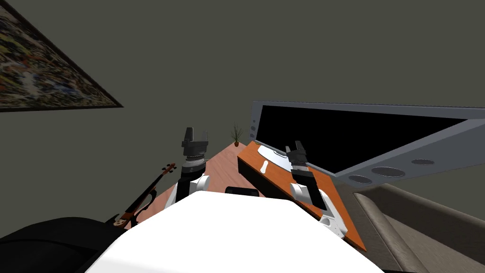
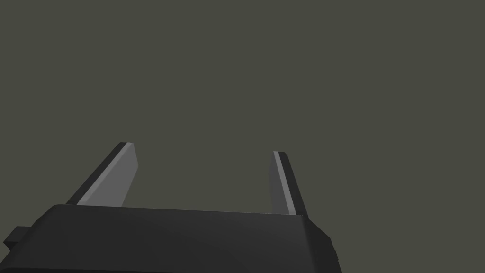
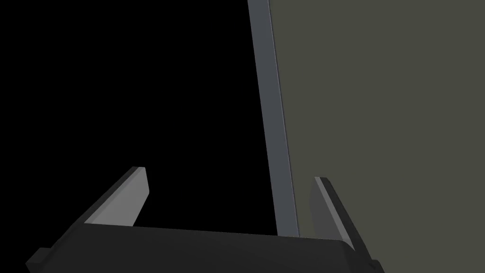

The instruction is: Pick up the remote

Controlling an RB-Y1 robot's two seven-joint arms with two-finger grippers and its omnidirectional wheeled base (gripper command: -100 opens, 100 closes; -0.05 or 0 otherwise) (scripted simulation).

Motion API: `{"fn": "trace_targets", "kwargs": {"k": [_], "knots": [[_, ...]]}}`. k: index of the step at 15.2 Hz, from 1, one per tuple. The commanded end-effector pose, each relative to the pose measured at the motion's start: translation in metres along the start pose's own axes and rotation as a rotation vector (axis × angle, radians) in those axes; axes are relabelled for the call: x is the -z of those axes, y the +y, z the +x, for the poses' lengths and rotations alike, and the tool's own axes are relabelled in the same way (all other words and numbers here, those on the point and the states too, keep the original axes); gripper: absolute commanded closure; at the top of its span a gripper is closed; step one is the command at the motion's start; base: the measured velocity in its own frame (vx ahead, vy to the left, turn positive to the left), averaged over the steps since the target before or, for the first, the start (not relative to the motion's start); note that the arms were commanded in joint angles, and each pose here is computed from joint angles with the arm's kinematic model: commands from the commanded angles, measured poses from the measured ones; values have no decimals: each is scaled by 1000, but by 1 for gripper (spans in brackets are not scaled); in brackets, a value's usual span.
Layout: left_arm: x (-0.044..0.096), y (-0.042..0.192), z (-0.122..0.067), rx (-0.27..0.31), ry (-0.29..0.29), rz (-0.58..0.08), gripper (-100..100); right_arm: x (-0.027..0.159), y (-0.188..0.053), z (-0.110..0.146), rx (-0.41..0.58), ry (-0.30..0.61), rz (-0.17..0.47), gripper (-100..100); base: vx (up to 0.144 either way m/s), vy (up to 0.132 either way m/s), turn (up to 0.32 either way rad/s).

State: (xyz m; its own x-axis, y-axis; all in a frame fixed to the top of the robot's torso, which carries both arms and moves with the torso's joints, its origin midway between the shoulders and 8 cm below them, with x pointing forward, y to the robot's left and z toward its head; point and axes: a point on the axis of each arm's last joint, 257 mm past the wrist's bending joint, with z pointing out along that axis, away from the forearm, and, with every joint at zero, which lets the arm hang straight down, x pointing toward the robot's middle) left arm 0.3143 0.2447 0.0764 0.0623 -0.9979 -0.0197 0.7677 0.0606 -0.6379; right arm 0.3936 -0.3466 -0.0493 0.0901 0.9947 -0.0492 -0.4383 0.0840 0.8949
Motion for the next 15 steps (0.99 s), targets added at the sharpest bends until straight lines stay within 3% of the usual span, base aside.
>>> {"fn": "trace_targets", "kwargs": {"k": [1,2,4,5,7,8,10,11,13,14,15], "knots": [[0,0,0,0,0,0,0,1,-16,-13,-34,-20,50,-100,19,19,163],[0,0,0,0,0,0,0,2,-33,-29,-43,-45,97,-100,22,19,187],[0,0,0,0,0,0,0,3,-38,-30,-71,-52,115,-100,19,15,99],[0,0,0,0,0,0,0,6,-57,-49,-87,-86,166,-100,16,19,116],[0,0,0,0,0,0,0,6,-60,-50,-112,-93,179,-100,15,14,115],[0,0,0,0,0,0,0,11,-81,-71,-132,-137,240,-100,18,18,159],[0,0,0,0,0,0,0,12,-83,-71,-156,-142,243,-100,18,15,103],[0,0,0,0,0,0,0,18,-102,-93,-176,-191,296,-100,17,17,135],[0,0,0,0,0,0,0,20,-105,-94,-203,-200,305,-100,19,12,115],[0,0,0,0,0,0,0,27,-121,-115,-232,-252,348,-100,22,17,173],[0,0,0,0,0,0,0,29,-125,-117,-250,-262,360,-100,24,19,174]]}}
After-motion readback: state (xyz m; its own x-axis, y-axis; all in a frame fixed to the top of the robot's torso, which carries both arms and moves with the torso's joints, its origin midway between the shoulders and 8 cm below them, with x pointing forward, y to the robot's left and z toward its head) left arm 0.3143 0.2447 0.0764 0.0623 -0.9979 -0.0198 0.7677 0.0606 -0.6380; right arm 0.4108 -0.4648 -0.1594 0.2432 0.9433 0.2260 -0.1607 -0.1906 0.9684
